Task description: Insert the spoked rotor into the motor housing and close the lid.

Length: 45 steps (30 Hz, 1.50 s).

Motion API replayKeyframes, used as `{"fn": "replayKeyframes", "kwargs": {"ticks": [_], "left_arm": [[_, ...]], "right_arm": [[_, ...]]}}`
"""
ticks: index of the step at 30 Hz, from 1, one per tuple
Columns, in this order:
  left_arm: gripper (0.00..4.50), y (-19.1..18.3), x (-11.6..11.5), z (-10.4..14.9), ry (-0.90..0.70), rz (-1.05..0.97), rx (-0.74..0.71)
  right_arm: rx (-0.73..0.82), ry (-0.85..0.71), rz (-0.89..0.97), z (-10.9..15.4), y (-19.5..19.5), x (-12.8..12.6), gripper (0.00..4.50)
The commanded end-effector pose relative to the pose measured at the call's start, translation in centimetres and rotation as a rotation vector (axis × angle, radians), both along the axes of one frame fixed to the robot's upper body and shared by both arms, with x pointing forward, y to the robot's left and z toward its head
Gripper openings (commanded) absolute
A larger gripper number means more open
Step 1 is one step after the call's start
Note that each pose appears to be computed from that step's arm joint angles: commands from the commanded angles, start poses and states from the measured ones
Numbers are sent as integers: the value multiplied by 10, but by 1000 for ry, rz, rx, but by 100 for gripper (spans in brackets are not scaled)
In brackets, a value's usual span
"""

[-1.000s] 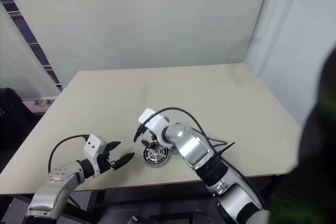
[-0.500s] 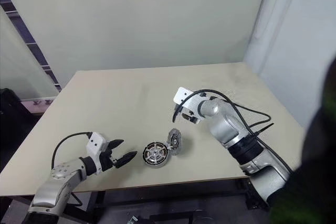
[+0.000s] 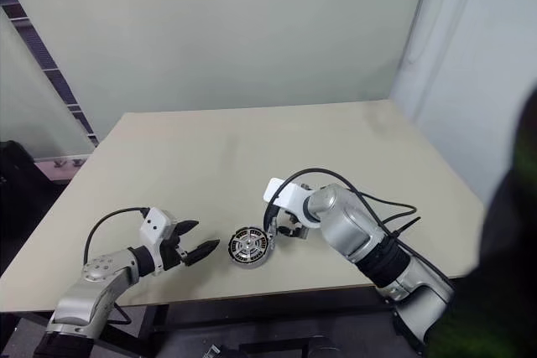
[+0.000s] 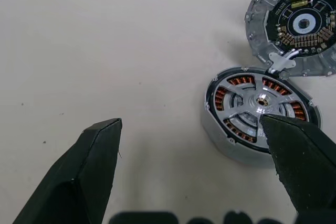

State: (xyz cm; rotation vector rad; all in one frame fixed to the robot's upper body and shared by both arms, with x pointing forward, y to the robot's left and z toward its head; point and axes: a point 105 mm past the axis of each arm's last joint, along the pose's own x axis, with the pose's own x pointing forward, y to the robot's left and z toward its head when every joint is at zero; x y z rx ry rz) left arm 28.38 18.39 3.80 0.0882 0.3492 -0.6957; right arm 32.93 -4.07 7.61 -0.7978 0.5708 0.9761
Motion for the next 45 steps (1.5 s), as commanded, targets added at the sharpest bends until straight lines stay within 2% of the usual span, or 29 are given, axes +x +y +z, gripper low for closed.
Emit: {"fn": "replayKeyframes", "kwargs": {"ticks": [1,12,18,29,37,40,45], "left_arm": [[450,3,5,11,-45,-4,19],[450,5,1,12,-48,7,20],[450,5,-1,11,-46,15,17],[450,1,-2,10,-40,3,10],[450,0,-2,13,-26,-16,-1],[394,-1,-4,14,-15,-26,-11],[220,-1,-5,15,-5,-35,-9]], "right_arm": [[98,-7,15,14,17,-4,448],[143,8,11,-15,44,-4,448],[255,76,9,-22,55,-9,448],[501,178,-30,-11,50,-11,448],[572,190,-10,-11,44,-15,448],[581,184,10,-14,47,-20,450],[601,167,35,-17,53,-23,450]]}}
